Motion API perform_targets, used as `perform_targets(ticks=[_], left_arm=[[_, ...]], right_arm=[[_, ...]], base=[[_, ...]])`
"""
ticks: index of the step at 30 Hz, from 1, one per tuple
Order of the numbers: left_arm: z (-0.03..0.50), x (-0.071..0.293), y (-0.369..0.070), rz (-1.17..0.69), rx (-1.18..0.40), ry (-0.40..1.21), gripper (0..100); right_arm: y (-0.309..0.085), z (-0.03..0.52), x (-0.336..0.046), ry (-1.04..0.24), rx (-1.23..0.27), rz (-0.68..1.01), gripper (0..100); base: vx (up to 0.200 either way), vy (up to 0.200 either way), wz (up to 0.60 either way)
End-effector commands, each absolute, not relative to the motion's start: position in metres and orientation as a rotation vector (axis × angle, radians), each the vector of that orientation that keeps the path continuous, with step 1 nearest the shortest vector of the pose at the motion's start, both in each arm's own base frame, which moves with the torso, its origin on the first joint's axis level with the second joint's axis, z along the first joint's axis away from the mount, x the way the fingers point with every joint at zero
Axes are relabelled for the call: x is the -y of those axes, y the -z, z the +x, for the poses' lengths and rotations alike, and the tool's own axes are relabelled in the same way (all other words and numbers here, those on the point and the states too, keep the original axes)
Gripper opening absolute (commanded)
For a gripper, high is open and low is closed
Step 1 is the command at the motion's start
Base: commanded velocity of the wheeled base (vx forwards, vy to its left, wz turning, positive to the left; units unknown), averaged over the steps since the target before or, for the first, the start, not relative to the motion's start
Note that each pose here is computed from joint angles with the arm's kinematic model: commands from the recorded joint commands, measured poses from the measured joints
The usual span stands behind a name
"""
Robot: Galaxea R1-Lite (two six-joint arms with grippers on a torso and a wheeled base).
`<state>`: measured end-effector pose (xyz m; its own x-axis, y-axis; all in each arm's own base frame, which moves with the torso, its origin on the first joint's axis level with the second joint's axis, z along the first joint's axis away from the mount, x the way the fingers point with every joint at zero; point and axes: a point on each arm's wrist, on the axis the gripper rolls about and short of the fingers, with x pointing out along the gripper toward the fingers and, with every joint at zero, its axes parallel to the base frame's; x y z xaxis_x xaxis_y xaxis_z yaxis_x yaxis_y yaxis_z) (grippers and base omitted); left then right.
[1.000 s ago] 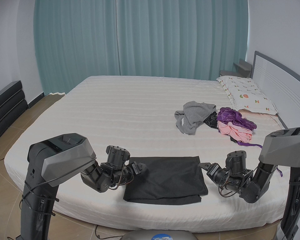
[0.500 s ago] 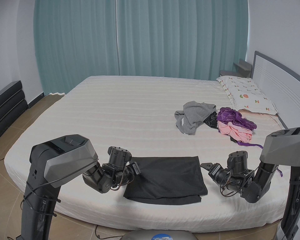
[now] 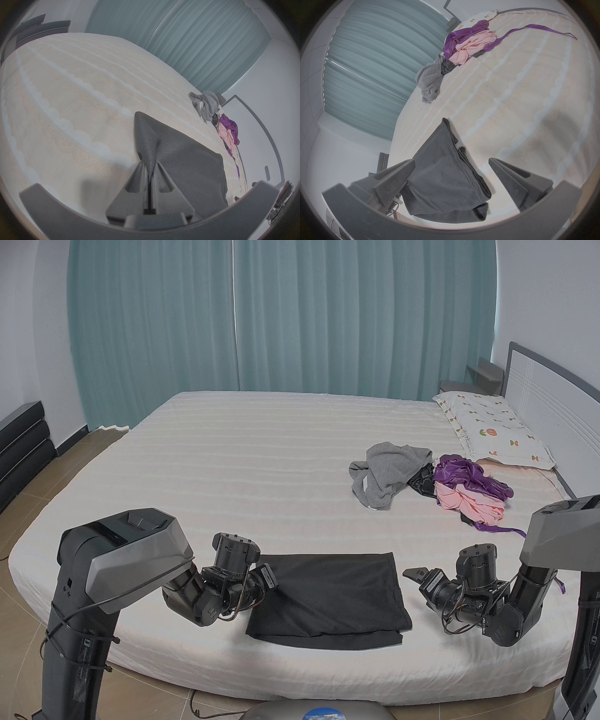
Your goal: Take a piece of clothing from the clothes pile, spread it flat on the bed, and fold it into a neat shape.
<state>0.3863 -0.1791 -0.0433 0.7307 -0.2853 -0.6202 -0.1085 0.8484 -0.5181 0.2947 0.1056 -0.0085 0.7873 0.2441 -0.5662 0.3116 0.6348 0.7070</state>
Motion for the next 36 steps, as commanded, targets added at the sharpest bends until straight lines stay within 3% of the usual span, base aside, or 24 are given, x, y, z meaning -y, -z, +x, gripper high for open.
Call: perform_targets(ticks=[1,8,36], left_arm=[[0.386,0.179,0.042,-0.563,-0.754,0.104,0],[0.387,0.179,0.039,-0.598,-0.749,0.092,0],[0.391,0.158,0.023,-0.641,-0.725,0.059,0]], right_arm=[[0.011,0.294,-0.105,0.046,-0.695,0.899,100],[0.012,0.294,-0.105,0.048,-0.699,0.898,100],[0.013,0.295,-0.102,0.059,-0.697,0.901,100]], base=[[0.000,0.000,0.00],[0.000,0.000,0.00],[0.000,0.200,0.00]])
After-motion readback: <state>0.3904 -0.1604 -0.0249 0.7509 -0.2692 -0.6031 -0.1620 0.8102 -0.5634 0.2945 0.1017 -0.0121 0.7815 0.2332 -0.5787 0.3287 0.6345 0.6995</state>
